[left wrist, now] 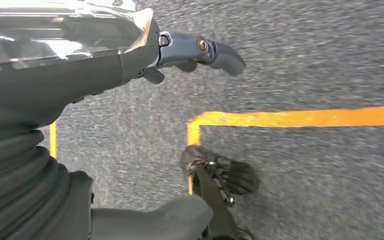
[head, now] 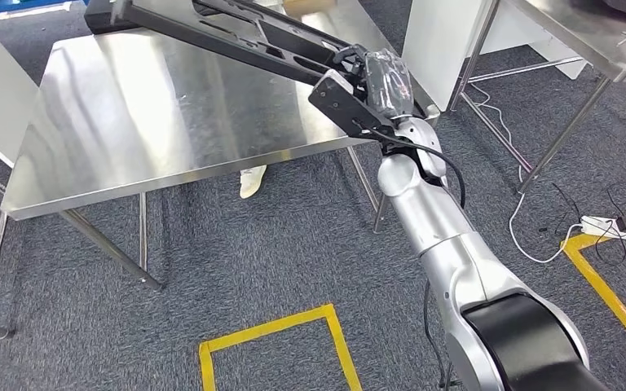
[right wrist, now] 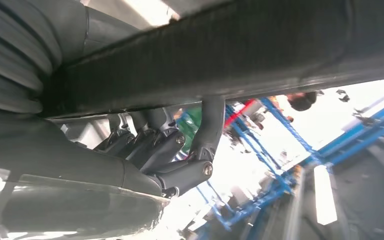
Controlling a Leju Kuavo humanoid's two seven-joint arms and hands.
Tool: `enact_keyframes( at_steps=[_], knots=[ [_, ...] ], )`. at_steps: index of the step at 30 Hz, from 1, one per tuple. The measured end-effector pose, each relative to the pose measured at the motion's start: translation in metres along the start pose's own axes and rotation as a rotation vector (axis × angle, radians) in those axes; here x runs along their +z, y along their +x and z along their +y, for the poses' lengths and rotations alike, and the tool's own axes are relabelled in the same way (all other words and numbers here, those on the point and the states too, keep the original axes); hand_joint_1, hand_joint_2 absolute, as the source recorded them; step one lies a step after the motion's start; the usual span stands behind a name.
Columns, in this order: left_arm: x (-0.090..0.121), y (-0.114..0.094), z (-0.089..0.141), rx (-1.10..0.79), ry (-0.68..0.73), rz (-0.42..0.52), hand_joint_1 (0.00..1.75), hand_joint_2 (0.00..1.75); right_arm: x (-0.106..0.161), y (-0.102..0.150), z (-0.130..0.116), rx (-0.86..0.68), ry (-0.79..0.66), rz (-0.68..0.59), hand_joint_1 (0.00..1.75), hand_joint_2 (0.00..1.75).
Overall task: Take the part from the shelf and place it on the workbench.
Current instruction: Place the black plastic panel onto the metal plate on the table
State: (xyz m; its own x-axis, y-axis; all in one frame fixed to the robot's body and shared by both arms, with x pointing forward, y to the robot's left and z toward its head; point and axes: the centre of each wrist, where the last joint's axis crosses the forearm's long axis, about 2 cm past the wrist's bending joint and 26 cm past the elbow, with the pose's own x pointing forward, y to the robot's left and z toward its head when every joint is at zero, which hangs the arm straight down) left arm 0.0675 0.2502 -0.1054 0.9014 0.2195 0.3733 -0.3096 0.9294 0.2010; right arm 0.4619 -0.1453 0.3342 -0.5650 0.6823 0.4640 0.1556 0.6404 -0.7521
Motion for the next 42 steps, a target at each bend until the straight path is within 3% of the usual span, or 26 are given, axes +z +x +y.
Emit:
enact_keyframes(
  at_steps=[12,16,27,33,42],
  knots=[
    [0.001,-0.011,0.007,0.029,0.024,0.033,0.0,1.75,0.002,0.006,0.014,-0.026,0.029,-0.004,1.75,1.75],
    [0.001,-0.009,0.003,0.042,0.02,0.031,0.0,1.75,-0.007,0.015,0.007,-0.027,0.01,-0.033,1.75,1.75],
    [0.003,-0.013,0.002,0.052,0.043,0.041,0.0,1.75,0.019,-0.019,0.026,-0.02,0.073,0.036,1.75,1.75],
    [0.001,-0.006,0.001,0.055,0.051,0.015,0.0,1.75,0.003,-0.004,0.012,-0.016,0.036,-0.008,1.75,1.75],
    [0.0,-0.004,0.003,0.085,0.061,0.013,0.0,1.75,0.0,-0.004,0.003,-0.003,0.018,-0.008,1.75,1.75]
  ],
)
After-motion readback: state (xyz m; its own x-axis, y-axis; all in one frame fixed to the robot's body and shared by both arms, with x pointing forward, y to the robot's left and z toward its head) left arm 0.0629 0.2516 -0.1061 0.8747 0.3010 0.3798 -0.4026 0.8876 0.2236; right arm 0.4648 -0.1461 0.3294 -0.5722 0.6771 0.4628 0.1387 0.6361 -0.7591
